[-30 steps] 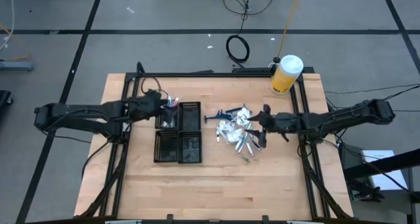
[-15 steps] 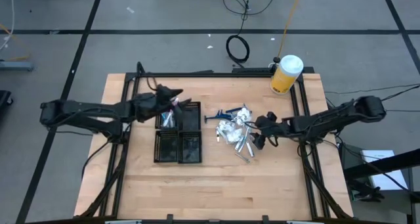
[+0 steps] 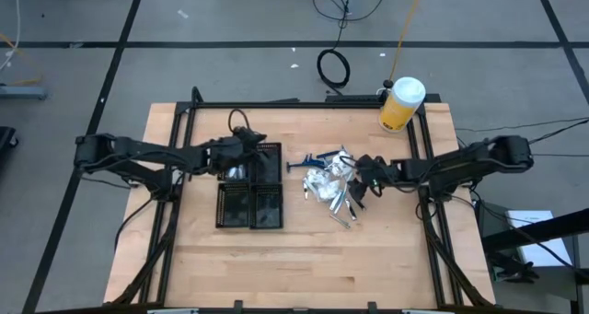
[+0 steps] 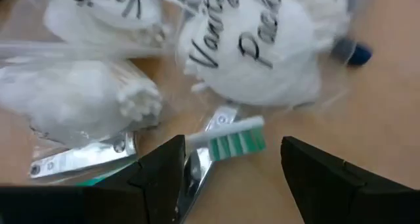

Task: Pick & Place Travel size toiletries
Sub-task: Put the green toothbrush into the top left black bin

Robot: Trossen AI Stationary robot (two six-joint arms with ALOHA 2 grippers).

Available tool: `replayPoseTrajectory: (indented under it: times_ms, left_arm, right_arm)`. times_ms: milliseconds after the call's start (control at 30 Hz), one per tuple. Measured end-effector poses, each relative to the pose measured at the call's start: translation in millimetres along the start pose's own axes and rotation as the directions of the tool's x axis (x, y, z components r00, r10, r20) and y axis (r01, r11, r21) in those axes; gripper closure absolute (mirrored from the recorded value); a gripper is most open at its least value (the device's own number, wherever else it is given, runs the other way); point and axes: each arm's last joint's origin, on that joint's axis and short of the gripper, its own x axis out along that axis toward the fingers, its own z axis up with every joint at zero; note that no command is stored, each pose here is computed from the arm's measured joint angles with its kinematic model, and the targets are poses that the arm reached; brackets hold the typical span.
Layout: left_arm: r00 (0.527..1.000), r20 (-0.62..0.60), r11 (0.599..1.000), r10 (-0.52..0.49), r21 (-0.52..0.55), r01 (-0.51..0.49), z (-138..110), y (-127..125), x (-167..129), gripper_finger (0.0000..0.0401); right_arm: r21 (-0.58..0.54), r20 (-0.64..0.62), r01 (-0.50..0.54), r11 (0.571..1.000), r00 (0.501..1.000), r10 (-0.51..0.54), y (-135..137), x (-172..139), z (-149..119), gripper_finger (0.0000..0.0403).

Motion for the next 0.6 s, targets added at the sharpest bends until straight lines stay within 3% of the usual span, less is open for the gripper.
replayPoseTrajectory:
  times_ms: [300, 600]
  left_arm:
    - [1.000, 0.002, 1.000, -0.001, 0.000, 0.001, -1.1, -0.5, 2.0, 0.0105]
    - [1.000, 0.005, 1.000, -0.002, 0.002, 0.002, -0.7, -0.7, 1.9, 0.0105]
  right_arm:
    - [0.111, -0.019, -0.004, 0.994, 1.000, 0.007, -6.3, 9.7, 4.6, 0.0165]
    - [0.120, 0.019, -0.072, 0.990, 0.997, 0.070, -3.0, 9.5, 9.8, 0.0165]
